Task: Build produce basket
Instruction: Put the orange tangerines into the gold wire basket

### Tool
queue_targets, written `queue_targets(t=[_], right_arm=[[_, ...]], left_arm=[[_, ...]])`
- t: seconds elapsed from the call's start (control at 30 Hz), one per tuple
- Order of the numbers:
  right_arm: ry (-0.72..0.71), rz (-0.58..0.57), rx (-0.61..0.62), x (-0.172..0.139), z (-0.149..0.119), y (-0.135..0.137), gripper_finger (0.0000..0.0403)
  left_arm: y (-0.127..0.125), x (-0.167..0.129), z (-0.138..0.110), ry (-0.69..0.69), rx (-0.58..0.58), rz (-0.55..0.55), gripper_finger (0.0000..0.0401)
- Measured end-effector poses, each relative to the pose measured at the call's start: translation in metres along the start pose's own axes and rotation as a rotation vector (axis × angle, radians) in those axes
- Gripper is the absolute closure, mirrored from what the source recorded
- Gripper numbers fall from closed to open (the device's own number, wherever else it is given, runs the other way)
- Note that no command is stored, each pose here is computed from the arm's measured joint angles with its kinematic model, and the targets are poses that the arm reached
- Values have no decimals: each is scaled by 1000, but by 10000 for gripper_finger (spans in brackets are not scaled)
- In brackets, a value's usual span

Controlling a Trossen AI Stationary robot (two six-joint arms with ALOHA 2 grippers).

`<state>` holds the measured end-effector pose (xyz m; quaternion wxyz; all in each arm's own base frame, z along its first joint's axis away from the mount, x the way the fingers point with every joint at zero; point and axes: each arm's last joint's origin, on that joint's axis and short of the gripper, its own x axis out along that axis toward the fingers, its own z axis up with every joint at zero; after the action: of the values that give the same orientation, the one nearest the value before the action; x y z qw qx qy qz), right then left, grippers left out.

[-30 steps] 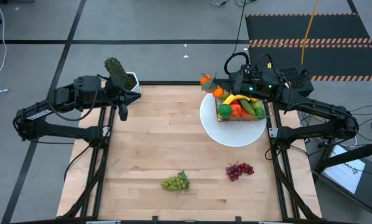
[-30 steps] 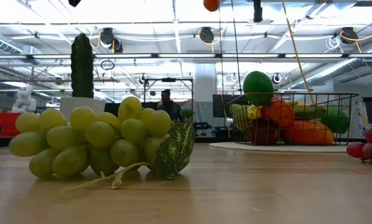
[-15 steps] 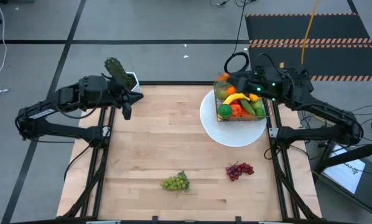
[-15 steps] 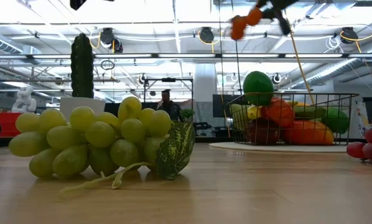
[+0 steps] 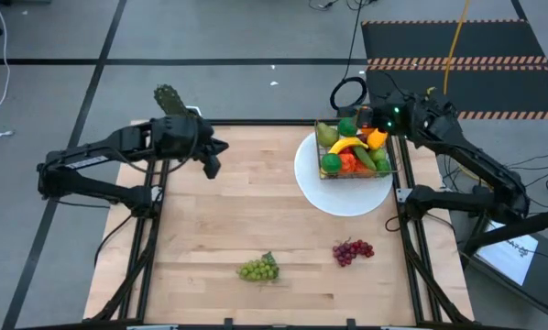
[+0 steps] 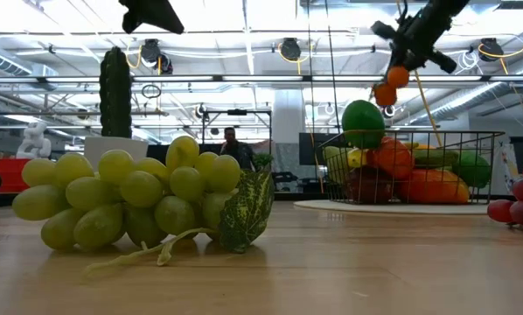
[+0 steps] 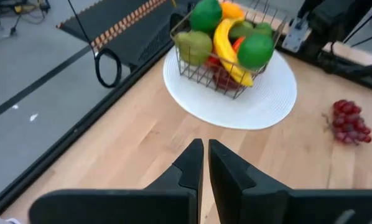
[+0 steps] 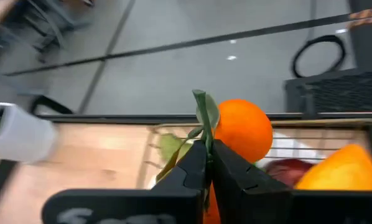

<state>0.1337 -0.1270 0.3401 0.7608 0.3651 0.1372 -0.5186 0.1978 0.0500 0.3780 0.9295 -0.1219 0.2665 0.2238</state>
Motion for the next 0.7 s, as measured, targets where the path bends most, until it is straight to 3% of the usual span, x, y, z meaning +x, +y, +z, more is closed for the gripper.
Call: queue_targets(t=[0.23, 0.4, 0.7], right_arm=[[131, -130, -38, 22, -3, -12, 394], [259, -232, -27, 15, -17, -21, 394], [310, -369, -125, -1, -31, -28, 394]], left_arm=[[-2, 10, 2, 6, -2, 2, 375], [-2, 7, 4, -21, -28, -6, 375], [-2, 7, 5, -31, 0, -8, 375]])
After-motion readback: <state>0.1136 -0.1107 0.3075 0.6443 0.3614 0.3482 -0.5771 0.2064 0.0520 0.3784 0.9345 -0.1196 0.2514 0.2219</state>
